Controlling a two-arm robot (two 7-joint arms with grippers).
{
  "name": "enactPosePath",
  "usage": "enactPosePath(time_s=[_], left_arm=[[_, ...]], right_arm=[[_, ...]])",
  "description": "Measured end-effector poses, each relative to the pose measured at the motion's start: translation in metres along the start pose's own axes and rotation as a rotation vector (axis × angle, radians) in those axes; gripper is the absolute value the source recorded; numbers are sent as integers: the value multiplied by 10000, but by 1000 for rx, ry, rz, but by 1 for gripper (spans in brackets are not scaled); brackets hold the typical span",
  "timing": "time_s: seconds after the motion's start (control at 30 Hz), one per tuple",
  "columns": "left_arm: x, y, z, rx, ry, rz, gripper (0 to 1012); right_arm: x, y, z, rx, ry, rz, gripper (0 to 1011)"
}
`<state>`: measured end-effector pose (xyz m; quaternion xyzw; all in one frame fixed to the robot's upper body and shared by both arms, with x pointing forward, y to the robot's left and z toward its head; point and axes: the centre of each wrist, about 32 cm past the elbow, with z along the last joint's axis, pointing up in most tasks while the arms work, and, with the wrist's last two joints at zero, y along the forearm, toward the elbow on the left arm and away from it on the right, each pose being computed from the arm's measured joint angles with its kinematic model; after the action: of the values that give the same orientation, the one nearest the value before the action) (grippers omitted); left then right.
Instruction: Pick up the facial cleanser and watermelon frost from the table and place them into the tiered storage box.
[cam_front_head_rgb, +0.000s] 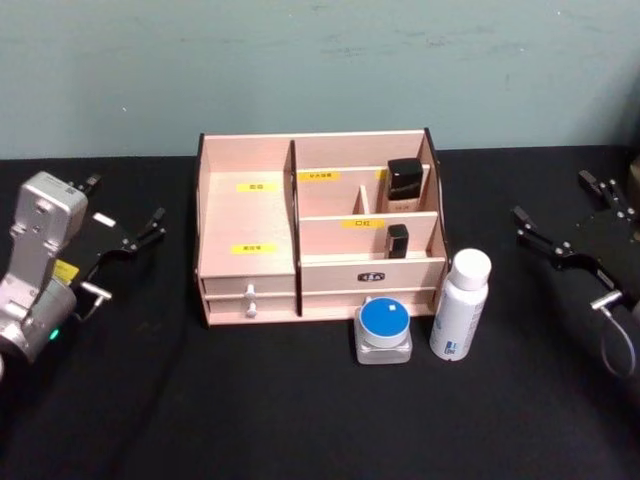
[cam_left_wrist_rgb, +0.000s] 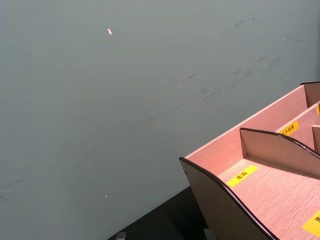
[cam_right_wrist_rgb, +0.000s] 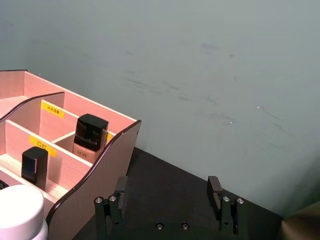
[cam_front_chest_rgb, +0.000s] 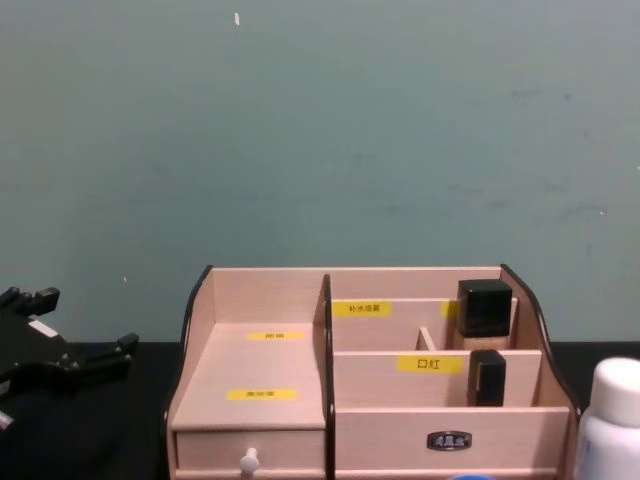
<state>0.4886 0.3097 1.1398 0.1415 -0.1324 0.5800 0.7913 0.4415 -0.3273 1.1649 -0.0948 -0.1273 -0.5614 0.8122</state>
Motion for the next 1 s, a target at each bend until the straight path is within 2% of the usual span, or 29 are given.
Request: enactPosePath(time_s=[0.23,0.53,0.77,1.0], left_arm=[[0,0,0,0,0,0,1001],[0,0,0,0,0,0,1001],[0,0,0,0,0,0,1001],[0,0,0,0,0,0,1001]], right_arm=[[40,-149,21,7,18,10,1002],[12,-393,19,-16,55,64,1002],[-16,-587,61,-20,74,98,1003],[-40,-702,75,-22,115,142,1003]])
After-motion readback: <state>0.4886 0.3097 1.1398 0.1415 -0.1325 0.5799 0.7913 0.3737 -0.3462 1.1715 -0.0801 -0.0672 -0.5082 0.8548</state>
